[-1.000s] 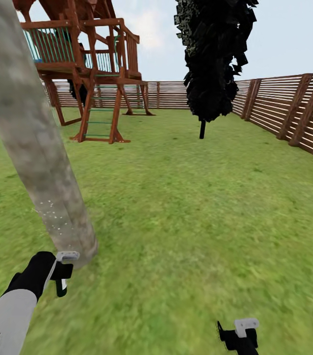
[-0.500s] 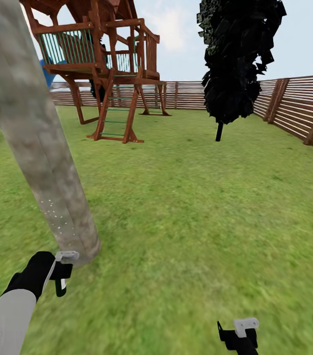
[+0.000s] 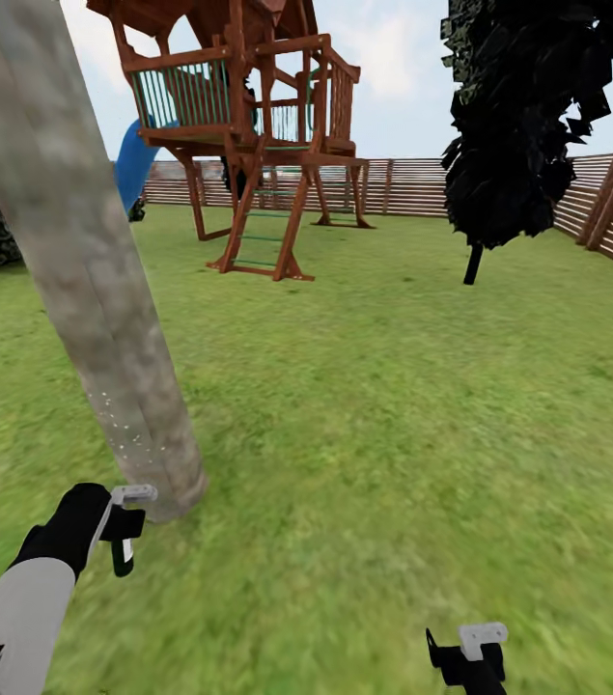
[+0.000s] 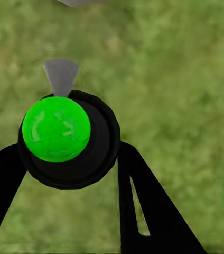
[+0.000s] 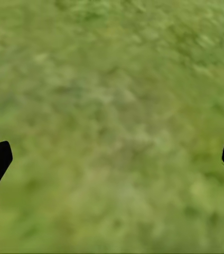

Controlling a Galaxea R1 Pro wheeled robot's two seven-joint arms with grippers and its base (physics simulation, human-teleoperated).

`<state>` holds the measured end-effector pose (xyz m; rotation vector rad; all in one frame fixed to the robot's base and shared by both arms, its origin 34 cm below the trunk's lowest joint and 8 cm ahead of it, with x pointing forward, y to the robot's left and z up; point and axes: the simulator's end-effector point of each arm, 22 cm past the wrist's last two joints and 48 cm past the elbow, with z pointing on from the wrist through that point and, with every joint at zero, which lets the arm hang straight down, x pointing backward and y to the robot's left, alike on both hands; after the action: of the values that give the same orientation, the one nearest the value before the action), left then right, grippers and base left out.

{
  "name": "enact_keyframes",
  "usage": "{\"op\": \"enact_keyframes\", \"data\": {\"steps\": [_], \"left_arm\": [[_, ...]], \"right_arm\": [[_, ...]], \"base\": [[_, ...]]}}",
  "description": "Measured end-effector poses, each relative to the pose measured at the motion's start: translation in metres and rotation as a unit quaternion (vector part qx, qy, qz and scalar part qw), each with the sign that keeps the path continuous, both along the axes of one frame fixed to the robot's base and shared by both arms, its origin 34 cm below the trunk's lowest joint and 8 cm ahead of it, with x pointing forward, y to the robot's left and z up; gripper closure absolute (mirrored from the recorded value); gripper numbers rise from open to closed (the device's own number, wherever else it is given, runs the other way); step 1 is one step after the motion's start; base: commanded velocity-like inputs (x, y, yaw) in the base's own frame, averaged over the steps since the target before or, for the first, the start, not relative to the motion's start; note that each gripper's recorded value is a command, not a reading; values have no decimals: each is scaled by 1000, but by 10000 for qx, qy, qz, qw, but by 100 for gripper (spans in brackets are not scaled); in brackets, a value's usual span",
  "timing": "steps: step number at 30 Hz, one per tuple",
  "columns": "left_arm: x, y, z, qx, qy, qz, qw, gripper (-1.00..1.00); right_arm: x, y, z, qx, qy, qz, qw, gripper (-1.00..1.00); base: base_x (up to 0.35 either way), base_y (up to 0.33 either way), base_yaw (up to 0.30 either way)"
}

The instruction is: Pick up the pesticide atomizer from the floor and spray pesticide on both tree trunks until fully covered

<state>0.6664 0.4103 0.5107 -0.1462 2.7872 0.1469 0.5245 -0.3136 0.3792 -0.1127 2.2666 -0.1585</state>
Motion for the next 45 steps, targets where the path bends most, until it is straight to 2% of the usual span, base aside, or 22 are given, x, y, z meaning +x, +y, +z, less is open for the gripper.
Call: {"op": "enact_keyframes", "data": {"steps": [1, 7, 13, 19, 26, 28, 30, 34, 39, 45], "left_arm": [[3, -12, 4, -121, 98, 35, 9999, 100], [18, -28, 15, -178, 47, -39, 9998, 100], [23, -23, 24, -124, -45, -1, 9999, 100], [22, -14, 26, -73, -45, 43, 10000, 100], [22, -11, 27, -83, -45, 64, 9999, 100], [32, -10, 38, -86, -118, 79, 9999, 100], [39, -9, 53, -146, -61, 171, 9997, 100], [43, -12, 57, -207, -50, 187, 9996, 100], [60, -12, 82, -113, -413, 172, 9989, 100], [63, -12, 86, -103, -461, 173, 9987, 100]], "right_arm": [[0, 0, 0, 0, -1, -5, 10000, -100], [0, -1, 0, -6, -2, -11, 10000, -100], [0, -2, 1, -11, -9, -22, 10000, -100], [0, -2, 0, -10, -4, -20, 10000, -100], [0, -1, 0, -10, 8, -14, 10000, -100], [0, -1, 0, -8, 7, -13, 10000, -100], [0, -1, 0, -7, 8, -10, 10000, -100], [0, -1, 0, -5, 12, -11, 10000, -100], [0, -1, 0, -9, 11, -7, 10000, -100], [0, -1, 0, -8, 13, -4, 10000, -100]], "base": [[1, -331, 87], [0, -331, 14], [97, -319, 3], [183, -255, 233], [42, -31, 277], [1, 0, 278], [0, 0, 278], [16, -36, 241], [110, -232, 21], [18, -269, 113]]}}
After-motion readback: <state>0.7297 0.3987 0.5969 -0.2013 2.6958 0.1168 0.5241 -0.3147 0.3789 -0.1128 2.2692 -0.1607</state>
